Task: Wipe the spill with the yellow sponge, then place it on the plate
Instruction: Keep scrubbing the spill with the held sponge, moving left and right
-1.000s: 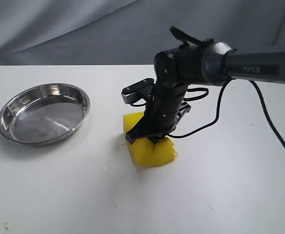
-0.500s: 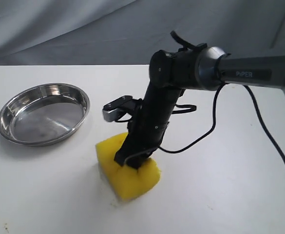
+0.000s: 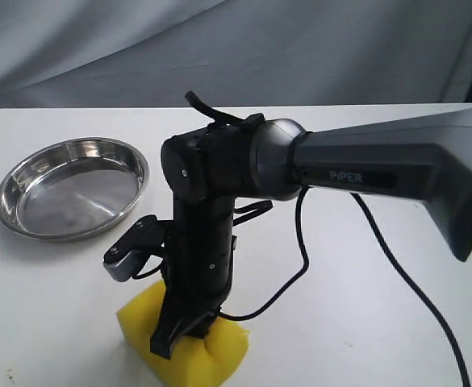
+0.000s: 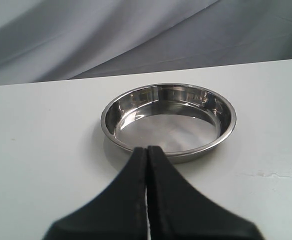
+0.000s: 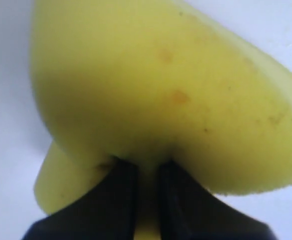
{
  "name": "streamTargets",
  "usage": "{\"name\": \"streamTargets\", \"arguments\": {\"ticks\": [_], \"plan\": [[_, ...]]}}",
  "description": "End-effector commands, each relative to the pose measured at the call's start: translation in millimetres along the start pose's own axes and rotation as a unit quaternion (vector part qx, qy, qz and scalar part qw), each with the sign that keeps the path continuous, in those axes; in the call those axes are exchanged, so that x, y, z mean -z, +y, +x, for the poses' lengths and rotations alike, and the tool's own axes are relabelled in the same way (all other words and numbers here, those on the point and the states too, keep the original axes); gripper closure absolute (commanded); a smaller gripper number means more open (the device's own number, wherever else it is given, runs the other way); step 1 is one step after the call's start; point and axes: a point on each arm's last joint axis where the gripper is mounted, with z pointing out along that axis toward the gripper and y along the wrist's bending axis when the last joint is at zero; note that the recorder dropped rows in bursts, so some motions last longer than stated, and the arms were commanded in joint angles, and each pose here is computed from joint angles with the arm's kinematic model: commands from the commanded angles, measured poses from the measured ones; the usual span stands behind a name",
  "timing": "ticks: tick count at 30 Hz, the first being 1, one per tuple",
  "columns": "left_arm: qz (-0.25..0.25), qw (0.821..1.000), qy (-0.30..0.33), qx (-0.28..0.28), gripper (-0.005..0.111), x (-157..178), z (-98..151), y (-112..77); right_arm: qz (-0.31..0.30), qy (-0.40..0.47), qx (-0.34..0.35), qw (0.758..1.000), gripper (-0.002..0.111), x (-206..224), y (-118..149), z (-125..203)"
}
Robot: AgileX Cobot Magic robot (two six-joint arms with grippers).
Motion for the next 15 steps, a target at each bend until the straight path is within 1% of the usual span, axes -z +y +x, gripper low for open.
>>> {"name": "streamTargets", "arguments": {"ticks": [1, 4, 7, 11, 15], "plan": [[0.004, 1.0, -0.004, 0.004, 0.107, 0.0, 0.4, -0.6, 0.16, -0.049, -0.038, 0.985, 0.108, -9.8, -42.2, -8.2], [0.004, 1.0, -0.004, 0.004, 0.107, 0.0, 0.4, -0.6, 0.225, -0.082, -0.072, 0.968, 0.108, -7.9, -64.5, -9.6], [0.004, 1.0, -0.004, 0.004, 0.107, 0.0, 0.4, -0.6, 0.259, -0.114, -0.113, 0.952, 0.108, -2.9, -85.1, -7.2], [0.004, 1.0, -0.004, 0.004, 0.107, 0.0, 0.4, -0.6, 0.261, -0.119, -0.176, 0.942, 0.108, 4.2, -113.7, 7.9], [0.004, 1.0, -0.004, 0.004, 0.107, 0.0, 0.4, -0.6, 0.248, -0.094, -0.224, 0.938, 0.108, 6.0, -131.5, 25.4]]}}
